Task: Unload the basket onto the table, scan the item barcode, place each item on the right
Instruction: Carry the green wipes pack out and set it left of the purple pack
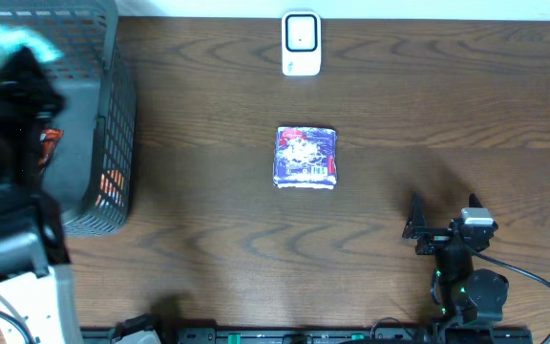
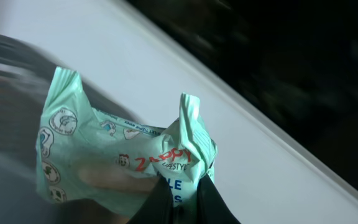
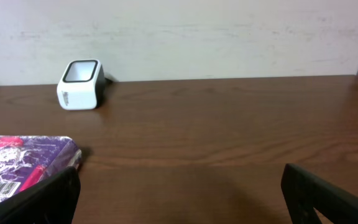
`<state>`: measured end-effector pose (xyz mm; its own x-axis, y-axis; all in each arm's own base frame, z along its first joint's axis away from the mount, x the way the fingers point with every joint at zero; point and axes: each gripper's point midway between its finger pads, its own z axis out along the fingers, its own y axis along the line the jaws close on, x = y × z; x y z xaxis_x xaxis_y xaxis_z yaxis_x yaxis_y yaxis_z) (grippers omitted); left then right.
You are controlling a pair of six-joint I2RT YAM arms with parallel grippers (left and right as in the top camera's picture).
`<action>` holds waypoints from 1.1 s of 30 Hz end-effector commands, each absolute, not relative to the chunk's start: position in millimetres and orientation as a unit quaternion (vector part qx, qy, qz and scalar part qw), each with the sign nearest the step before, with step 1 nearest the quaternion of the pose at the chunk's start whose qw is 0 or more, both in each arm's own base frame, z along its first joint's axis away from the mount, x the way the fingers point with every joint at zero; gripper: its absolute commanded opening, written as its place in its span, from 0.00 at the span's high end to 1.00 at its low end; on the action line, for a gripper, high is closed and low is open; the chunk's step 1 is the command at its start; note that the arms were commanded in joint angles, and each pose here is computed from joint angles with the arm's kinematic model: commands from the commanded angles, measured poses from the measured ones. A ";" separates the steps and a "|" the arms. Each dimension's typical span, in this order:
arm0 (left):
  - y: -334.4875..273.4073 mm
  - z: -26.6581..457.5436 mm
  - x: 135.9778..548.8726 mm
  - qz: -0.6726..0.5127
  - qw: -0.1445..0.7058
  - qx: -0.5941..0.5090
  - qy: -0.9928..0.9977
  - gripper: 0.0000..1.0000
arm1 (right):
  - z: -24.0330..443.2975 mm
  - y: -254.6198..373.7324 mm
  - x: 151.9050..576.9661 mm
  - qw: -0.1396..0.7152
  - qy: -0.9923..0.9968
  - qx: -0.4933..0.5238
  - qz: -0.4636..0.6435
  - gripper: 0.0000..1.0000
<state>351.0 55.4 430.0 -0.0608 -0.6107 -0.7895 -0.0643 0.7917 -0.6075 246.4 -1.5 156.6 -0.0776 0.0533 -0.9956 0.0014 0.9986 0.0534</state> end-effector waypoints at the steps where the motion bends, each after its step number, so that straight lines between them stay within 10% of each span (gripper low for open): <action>1: -38.0 428.7 352.7 -0.272 0.616 -0.076 0.735 0.93 | 156.0 2.0 246.2 0.678 0.734 0.011 0.021 0.01; 13: -166.6 260.7 381.9 -0.045 0.452 0.303 0.838 0.93 | 156.0 2.0 246.2 0.678 0.734 0.011 0.021 0.01; 26: -178.3 77.9 368.6 -0.063 0.192 0.372 0.906 0.92 | 156.0 2.0 246.2 0.678 0.734 0.011 0.021 0.01; 33: -206.0 74.9 353.5 -0.157 0.173 0.365 0.901 0.63 | 156.0 2.0 246.2 0.678 0.734 0.011 0.021 0.01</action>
<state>361.9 -186.0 64.1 -0.6803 0.6273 -0.3791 0.6909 0.7215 -0.0459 246.4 -1.5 156.6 -0.0776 0.0533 -0.9956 0.0014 0.9986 0.0534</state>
